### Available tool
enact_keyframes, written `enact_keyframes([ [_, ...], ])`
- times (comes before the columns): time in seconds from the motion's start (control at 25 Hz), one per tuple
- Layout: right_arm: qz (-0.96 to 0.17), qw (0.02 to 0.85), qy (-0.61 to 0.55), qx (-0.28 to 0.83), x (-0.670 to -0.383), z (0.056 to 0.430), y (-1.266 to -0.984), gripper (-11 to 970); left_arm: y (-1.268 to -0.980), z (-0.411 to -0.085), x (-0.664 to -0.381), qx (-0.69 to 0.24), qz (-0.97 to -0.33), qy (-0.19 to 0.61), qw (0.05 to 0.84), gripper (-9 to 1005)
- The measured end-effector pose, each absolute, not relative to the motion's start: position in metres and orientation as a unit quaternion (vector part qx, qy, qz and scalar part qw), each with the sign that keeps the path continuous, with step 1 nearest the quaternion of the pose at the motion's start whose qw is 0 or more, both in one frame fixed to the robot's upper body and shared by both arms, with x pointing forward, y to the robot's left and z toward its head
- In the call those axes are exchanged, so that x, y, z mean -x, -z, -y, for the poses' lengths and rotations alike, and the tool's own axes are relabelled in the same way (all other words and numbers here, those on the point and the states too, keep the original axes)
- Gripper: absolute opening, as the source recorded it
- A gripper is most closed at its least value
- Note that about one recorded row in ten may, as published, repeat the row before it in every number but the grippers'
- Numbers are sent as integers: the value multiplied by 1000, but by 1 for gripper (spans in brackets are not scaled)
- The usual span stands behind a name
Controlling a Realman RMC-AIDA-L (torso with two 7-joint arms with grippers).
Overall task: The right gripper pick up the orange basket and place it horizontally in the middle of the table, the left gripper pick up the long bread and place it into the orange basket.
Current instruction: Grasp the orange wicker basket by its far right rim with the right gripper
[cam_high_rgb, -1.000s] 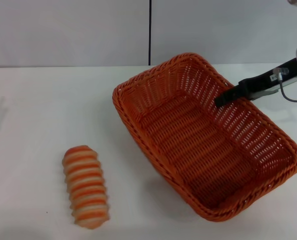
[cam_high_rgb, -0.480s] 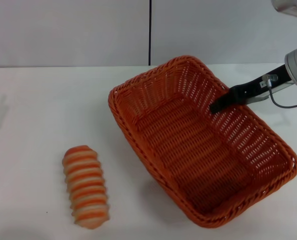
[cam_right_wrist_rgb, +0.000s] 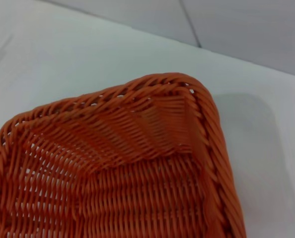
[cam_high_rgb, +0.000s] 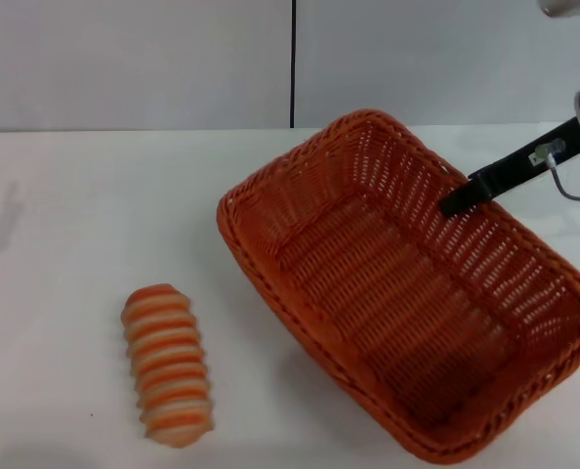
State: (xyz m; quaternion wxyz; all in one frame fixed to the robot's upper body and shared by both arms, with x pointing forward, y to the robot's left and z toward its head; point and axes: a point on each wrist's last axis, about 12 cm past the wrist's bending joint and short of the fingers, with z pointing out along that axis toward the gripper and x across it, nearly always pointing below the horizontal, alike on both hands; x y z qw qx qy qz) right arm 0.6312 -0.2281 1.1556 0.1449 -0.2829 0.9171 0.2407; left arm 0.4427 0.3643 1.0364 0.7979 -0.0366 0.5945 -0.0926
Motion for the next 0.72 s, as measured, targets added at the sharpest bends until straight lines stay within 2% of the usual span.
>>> enact_keyframes([
  [0.12,-905,146,-234,325,-632,223,-1165,140,-1034,-362,-443,41,-597,97,795,715],
  [0.48,-856,162,-187,453,-644,217,-1198,158,-1032,-362,-438,42,-602,97,792,711],
  [0.72,-835,165,-137,506,-652,211,-1209,170,-1030,-365,-430,46,-604,93,790,708],
])
